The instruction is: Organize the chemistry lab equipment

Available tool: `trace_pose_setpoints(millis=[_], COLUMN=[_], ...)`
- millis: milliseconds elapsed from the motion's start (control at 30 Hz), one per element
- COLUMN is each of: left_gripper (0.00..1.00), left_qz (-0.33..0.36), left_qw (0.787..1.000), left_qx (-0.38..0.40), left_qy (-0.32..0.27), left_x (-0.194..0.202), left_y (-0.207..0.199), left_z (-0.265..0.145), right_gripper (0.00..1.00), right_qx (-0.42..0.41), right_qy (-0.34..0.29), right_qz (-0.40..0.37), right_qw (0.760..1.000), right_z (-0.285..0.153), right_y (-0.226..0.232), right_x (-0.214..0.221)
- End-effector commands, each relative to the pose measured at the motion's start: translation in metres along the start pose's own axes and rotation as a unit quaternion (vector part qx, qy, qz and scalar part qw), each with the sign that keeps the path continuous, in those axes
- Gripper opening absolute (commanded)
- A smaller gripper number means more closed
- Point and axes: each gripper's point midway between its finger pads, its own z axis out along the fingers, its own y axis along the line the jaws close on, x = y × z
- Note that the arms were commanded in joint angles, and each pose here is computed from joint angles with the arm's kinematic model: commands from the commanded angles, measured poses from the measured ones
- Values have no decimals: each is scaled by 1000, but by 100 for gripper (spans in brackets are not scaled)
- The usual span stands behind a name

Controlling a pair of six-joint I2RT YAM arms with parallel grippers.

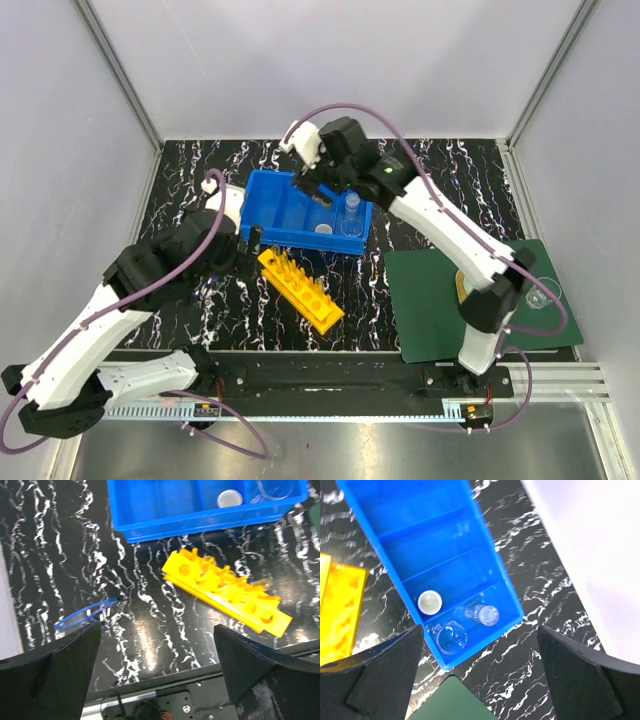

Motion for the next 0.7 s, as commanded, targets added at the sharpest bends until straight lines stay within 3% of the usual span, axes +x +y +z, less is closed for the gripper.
trace_pose_setpoints(millis=[0,167,333,667], left_gripper=[99,99,99,99], left_qz=[69,178,288,293], left_qw=[994,974,937,941], left_qx=[-86,-131,-168,-70], left_qy=[13,48,102,154], left_x=[0,8,19,72], left_y=[32,45,61,73], left_z=[4,23,37,55], right_gripper=[100,100,100,100], right_qx=[143,143,139,69], right_qy=[-47,-65,-137,-201], right_qz=[109,150,183,209], right_qw=[983,976,964,954], right_z=[-72,-111,-144,-180], right_y=[-54,-46,-39,-13], right_x=[-14,5,10,7])
